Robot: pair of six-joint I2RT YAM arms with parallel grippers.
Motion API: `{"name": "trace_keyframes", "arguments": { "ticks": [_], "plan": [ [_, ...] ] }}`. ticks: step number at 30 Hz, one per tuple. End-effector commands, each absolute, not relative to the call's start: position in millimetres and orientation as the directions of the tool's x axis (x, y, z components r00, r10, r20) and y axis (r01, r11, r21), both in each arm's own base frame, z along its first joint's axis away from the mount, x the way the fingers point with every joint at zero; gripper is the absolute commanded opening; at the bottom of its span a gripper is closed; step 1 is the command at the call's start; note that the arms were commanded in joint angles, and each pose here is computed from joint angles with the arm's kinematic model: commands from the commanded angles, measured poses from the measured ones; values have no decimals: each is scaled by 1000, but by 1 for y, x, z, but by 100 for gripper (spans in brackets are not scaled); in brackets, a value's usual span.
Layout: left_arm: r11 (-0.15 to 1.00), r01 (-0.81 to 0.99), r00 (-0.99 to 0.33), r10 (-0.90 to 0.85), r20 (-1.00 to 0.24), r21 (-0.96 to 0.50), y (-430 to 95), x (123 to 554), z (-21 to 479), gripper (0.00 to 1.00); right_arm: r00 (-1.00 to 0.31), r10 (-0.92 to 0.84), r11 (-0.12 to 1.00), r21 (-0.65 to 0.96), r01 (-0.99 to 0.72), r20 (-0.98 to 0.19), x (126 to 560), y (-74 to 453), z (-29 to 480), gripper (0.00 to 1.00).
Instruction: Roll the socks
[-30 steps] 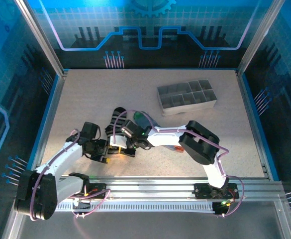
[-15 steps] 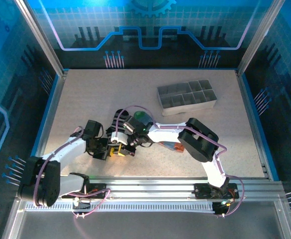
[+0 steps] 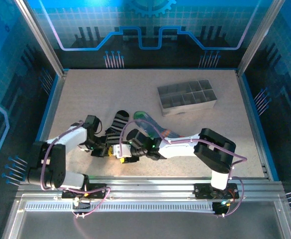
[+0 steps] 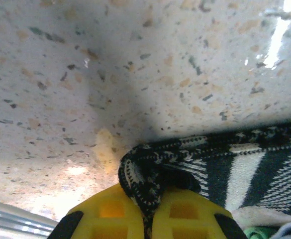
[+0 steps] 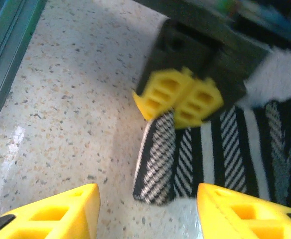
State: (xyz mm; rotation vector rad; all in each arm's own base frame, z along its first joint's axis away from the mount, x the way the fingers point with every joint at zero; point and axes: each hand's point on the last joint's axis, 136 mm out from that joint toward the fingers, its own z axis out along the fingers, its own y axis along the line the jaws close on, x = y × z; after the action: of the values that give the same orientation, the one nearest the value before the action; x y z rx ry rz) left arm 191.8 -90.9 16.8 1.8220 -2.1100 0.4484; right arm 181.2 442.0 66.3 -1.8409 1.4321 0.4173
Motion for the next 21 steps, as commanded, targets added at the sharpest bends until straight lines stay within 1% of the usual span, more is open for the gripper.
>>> {"name": "trace_keyframes", "arguments": {
  "ticks": [1,4,7,12,14,17,19,20,21],
  "plan": [
    [158,-968,-79,-931,358,197,-69,146,0,0,495,-681,-156,-554,-818,-540,186,447,69,53],
    [150,-968,-71,-932,355,203,-68,148,-3,0,521,-691,-181,-579,-795,-500,186,452,59,51],
    [154,-966,-70,-930,360,209,-68,149,-5,0,529,-695,-190,-585,-789,-488,189,460,52,48],
    [164,-964,-79,-927,368,207,-68,153,-5,0,501,-719,-173,-574,-800,-481,200,469,39,39],
    [173,-964,-88,-923,374,200,-69,155,-5,0,472,-734,-154,-558,-816,-489,204,469,34,32],
    [185,-967,-106,-919,381,176,-70,160,-3,0,431,-751,-142,-515,-845,-500,208,467,25,15],
    [193,-970,-125,-915,383,146,-70,164,2,0,396,-763,-138,-469,-872,-512,209,465,21,7],
    [197,-973,-138,-915,380,122,-70,167,6,4,377,-765,-143,-433,-890,-523,207,466,19,3],
    [196,-976,-146,-915,375,99,-70,170,10,10,354,-767,-144,-394,-908,-535,205,465,18,0]
  ]
}}
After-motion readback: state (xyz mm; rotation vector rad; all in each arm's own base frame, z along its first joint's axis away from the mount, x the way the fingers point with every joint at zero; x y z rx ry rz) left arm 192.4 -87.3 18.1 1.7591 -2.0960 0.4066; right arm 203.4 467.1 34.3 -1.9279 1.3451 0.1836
